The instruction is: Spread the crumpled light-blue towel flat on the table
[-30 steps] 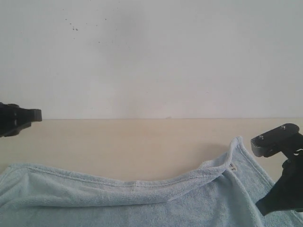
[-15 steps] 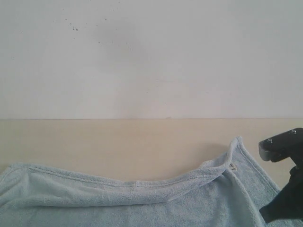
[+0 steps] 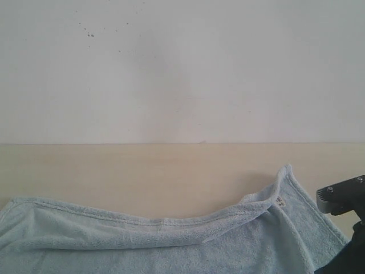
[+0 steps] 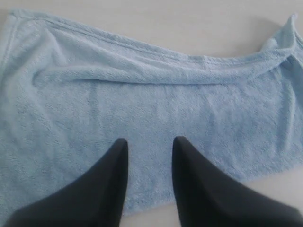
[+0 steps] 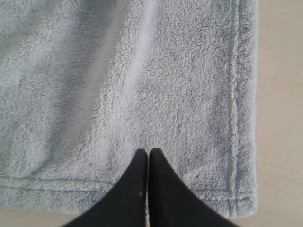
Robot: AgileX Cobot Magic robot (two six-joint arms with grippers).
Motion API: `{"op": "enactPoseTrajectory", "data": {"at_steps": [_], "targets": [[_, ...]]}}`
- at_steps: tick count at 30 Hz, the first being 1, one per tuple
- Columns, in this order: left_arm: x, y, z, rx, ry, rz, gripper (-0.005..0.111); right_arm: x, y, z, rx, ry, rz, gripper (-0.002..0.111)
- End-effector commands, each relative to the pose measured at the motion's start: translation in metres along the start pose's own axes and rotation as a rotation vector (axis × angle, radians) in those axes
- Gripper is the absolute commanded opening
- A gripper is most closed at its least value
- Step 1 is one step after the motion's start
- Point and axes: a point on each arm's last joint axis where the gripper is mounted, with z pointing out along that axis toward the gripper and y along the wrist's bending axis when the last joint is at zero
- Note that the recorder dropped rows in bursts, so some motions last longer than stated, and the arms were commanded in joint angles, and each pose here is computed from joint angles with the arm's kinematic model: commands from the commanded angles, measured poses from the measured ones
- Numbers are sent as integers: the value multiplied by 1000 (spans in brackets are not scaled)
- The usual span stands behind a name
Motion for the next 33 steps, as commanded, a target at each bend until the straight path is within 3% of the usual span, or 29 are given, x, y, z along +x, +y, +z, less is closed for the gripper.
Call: {"op": "enactPoseTrajectory", "data": {"at_steps": [1,16,18,20,23,24,30,31,33], "targets": [[5,-5,2,72,20,16,30,3,-1,-1,3,17,8,0],[11,-3,10,82,15,-21,30,8,-2,-6,6,62,3,0],[10,-2,13,76,-26,-28,35,9,-3,-8,21,66,32,1],[2,0,21,67,-83,-68,49,10,-4,-8,34,78,77,20],[-1,3,42,41,15,-106,52,11,-5,-8,47,92,69,55],[0,4,52,23,69,-114,52,11,-6,-8,59,87,59,62],[1,15,97,-55,223,-132,52,5,-18,-9,186,23,3,62],[1,16,100,-59,231,-123,52,4,-18,-9,188,10,-12,60],[0,17,103,-64,224,-103,52,2,-18,-7,182,-6,-24,44]]}}
